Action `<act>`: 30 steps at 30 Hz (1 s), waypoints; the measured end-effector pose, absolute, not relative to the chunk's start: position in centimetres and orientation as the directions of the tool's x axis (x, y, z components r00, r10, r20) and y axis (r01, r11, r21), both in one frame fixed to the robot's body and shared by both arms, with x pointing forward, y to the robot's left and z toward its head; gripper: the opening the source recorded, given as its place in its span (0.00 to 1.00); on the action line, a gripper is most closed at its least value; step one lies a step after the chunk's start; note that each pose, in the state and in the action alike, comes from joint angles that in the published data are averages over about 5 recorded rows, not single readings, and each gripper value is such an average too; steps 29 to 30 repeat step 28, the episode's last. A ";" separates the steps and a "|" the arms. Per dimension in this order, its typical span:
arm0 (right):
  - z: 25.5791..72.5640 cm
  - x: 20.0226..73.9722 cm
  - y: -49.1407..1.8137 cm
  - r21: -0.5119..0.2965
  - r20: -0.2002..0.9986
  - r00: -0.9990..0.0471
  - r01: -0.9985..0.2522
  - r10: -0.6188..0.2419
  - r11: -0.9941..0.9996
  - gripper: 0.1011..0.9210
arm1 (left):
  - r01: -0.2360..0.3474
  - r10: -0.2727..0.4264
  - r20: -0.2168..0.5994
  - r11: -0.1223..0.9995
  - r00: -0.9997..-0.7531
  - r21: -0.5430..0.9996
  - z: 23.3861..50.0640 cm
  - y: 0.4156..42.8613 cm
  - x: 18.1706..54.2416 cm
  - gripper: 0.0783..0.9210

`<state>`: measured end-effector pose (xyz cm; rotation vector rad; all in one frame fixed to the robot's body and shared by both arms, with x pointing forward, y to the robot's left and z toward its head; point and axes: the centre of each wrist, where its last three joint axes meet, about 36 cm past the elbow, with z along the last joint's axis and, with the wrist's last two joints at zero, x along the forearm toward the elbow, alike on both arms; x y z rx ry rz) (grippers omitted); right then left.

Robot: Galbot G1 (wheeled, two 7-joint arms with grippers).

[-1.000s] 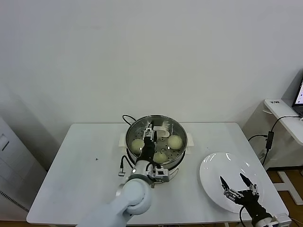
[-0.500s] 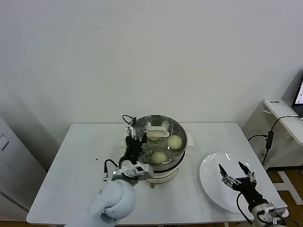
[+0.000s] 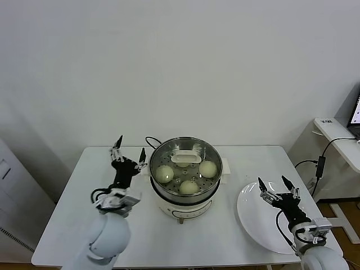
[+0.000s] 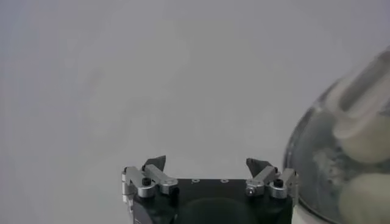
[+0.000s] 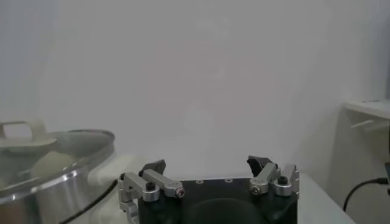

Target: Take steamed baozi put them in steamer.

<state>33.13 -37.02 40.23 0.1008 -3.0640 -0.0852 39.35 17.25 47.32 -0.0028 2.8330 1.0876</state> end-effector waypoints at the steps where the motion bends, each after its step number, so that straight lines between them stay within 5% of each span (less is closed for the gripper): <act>1: 40.2 33.3 -36.9 0.058 0.071 -0.995 -0.063 -0.067 0.996 0.88 | -0.040 0.045 -0.113 0.761 -0.993 0.648 47.0 17.8 39.2 0.88; 10: 39.7 33.8 -36.7 0.056 0.062 -0.996 -0.062 -0.065 0.997 0.88 | -0.017 0.073 -0.168 0.878 -0.983 0.479 44.1 22.4 37.3 0.88; 30: 38.5 33.6 -35.8 0.067 0.052 -0.995 -0.079 -0.082 0.995 0.88 | 0.082 0.116 -0.124 0.964 -0.985 0.255 39.2 25.6 33.2 0.88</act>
